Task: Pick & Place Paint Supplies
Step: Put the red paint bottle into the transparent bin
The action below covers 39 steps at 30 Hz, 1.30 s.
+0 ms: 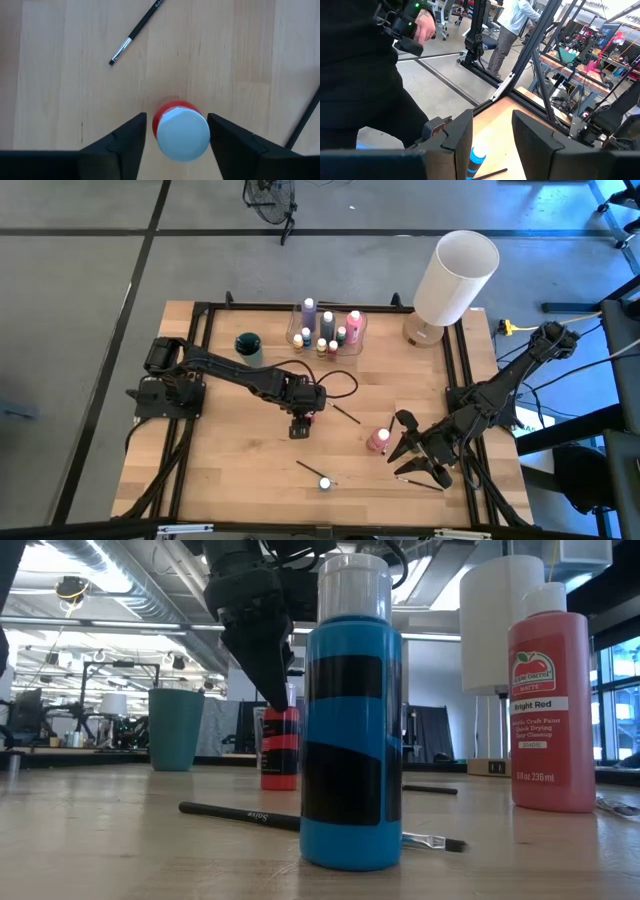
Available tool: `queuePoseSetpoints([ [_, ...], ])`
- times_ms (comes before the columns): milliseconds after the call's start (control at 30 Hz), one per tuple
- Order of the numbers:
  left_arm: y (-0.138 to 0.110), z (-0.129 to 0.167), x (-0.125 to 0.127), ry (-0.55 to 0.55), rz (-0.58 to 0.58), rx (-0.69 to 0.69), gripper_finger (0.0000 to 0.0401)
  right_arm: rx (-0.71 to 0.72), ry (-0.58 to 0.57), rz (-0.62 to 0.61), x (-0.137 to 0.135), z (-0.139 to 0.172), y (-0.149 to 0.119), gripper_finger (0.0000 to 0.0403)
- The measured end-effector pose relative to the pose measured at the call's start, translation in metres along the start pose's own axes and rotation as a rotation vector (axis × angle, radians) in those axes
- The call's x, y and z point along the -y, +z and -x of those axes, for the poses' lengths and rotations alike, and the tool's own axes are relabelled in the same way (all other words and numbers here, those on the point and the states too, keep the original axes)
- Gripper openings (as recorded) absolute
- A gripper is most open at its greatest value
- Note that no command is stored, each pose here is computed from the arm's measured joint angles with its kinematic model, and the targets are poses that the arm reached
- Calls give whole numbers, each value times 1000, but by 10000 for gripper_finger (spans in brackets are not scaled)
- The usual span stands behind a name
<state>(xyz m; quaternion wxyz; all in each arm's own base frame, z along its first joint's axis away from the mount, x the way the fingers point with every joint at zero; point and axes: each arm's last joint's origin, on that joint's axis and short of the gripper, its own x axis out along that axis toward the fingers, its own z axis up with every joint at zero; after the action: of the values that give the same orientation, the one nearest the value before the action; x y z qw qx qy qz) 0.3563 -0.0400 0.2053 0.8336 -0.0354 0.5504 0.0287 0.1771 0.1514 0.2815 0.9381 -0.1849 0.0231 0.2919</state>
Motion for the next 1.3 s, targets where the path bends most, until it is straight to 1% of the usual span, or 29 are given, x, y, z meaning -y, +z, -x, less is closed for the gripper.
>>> queuePoseSetpoints([
  [200,0,0,0,0,21,0,152,3,-1,0,0,0,0,140],
  [300,0,0,0,0,25,-2,131,4,-1,-1,0,0,0,140],
  [600,-1,1,2,-10,45,-11,128,4,-2,0,0,0,0,140],
  [767,-2,1,10,-23,20,-4,128,-1,-3,0,0,0,0,140],
  [900,-1,5,22,-40,-26,0,128,-11,-20,1,1,0,-1,140],
  [967,3,11,28,-15,-54,15,128,-19,-32,2,1,0,-1,140],
  [1133,11,36,35,121,-97,-1,127,-22,-32,2,1,0,-1,140],
  [1200,16,50,36,145,-105,-8,124,-21,-32,2,1,0,-1,140],
  [1300,25,70,37,152,-117,-8,124,-21,-32,2,1,0,-1,140],
])
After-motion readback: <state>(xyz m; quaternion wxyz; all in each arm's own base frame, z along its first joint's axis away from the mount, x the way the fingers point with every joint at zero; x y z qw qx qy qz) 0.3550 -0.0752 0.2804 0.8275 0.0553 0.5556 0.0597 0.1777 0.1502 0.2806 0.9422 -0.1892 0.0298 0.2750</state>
